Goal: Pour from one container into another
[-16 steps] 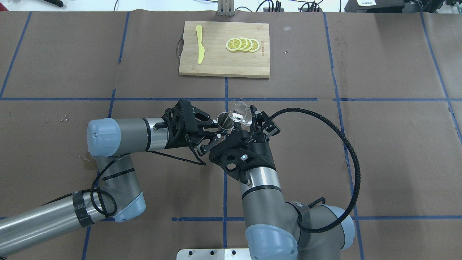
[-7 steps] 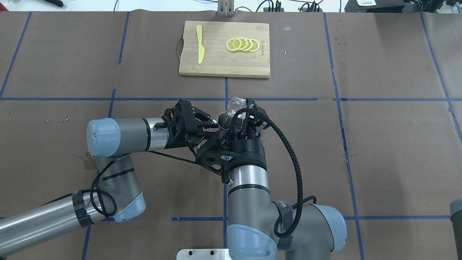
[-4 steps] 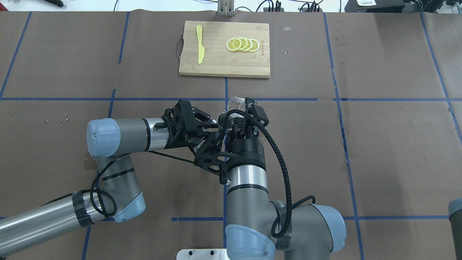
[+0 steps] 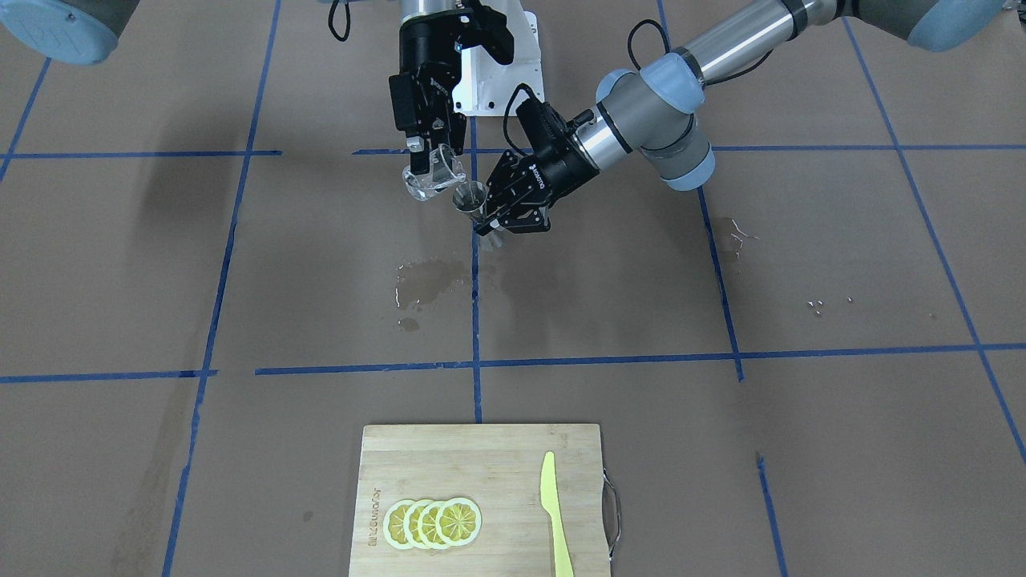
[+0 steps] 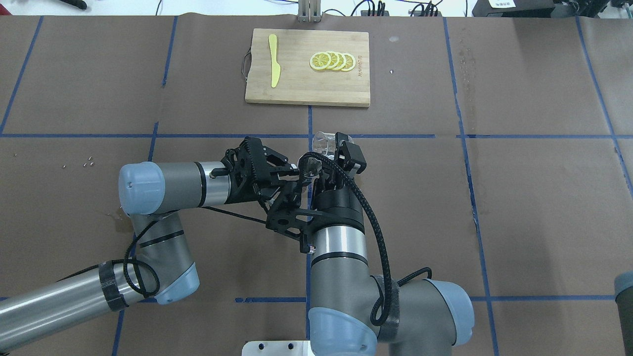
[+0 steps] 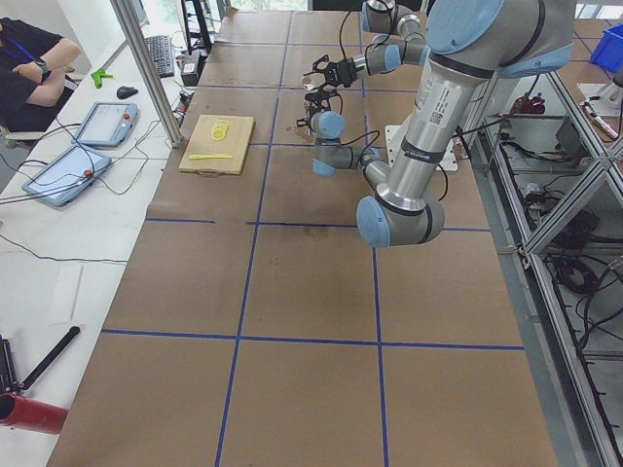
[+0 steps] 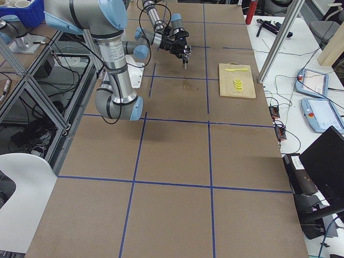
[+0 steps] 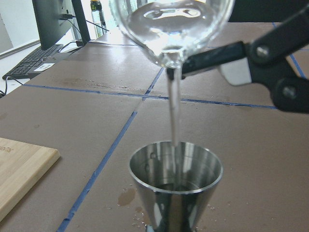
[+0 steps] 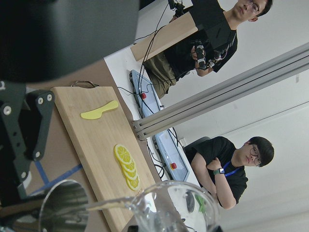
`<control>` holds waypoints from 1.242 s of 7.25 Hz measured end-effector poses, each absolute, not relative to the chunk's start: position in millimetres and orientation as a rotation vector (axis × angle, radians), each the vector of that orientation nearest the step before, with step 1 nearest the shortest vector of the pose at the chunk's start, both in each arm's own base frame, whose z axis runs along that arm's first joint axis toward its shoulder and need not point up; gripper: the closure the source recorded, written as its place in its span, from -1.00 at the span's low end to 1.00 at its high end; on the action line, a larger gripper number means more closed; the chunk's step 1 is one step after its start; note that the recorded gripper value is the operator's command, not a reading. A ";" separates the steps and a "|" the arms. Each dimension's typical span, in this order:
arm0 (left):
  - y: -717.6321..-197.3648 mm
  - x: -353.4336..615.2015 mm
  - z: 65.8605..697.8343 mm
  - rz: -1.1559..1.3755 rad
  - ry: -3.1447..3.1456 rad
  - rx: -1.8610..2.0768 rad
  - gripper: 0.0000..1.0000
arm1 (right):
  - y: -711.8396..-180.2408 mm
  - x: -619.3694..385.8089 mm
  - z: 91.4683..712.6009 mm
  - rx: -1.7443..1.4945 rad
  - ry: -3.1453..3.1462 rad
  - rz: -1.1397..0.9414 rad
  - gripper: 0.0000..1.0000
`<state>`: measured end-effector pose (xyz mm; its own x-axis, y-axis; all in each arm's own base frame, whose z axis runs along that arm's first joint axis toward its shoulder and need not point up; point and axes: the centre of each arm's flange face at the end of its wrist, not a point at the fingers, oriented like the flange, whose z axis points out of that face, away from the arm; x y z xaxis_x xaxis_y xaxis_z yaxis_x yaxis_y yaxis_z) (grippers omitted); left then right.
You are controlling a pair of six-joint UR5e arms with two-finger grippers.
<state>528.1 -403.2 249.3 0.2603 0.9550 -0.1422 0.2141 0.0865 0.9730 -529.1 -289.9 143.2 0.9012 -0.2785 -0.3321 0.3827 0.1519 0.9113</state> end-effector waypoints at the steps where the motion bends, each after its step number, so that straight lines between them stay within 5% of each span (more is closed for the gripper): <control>1: -403.1 528.1 249.2 0.816 1.194 1.384 1.00 | -289.9 -529.0 143.4 1.338 0.104 -0.486 1.00; 9: -403.2 528.0 249.2 0.816 1.193 1.384 1.00 | -287.6 -530.7 145.0 1.338 0.187 -0.561 1.00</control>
